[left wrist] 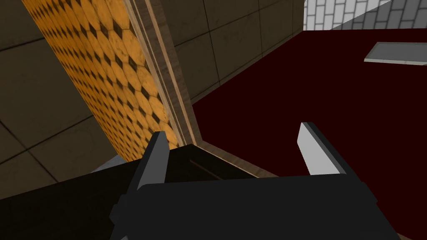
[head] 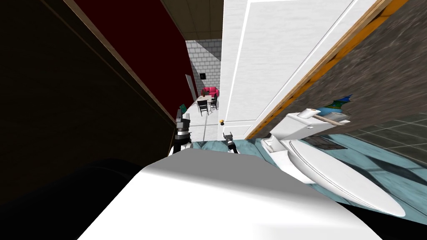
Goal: Pull the door open
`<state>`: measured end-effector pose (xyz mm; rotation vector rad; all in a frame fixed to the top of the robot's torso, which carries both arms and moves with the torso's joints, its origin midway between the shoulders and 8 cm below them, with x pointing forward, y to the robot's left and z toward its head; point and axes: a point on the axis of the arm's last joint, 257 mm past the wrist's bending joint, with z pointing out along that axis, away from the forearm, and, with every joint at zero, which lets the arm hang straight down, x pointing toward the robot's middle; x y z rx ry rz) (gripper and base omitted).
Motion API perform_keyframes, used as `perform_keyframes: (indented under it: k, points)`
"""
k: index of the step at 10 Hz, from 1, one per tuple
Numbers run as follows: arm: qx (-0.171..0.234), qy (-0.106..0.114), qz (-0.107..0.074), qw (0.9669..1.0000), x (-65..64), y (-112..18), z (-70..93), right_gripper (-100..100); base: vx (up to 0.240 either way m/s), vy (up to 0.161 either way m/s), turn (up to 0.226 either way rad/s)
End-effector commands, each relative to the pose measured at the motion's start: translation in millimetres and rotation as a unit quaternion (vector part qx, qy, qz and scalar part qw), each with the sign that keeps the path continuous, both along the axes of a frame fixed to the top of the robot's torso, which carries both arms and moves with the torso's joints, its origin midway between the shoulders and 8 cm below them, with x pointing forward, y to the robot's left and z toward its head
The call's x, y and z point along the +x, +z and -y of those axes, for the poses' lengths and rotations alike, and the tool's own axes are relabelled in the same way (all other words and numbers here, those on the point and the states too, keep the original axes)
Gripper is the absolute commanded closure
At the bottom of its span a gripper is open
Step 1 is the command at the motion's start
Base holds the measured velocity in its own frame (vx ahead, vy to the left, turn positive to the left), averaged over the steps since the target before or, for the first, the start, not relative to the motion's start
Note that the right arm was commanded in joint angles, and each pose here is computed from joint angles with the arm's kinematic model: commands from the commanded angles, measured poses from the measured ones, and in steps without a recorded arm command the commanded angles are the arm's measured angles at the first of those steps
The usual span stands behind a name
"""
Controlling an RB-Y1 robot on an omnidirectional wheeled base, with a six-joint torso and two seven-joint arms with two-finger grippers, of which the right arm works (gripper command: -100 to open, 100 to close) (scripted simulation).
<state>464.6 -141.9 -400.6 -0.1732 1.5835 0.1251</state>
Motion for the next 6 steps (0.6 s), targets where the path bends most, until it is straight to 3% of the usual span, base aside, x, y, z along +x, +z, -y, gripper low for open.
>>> perform_keyframes:
  k: [1,3,6]
  points:
    - [0.008,-0.009,0.004,0.9999,2.1,4.6,-9.6,-100,0.056,0.063,-0.079]
    - [0.009,-0.009,0.004,0.9999,1.9,5.1,-10.8,-100,0.047,0.054,-0.036]
    - [0.001,-0.036,-0.004,0.9993,5.9,-1.1,26.1,-100,-0.04,-0.035,0.237]
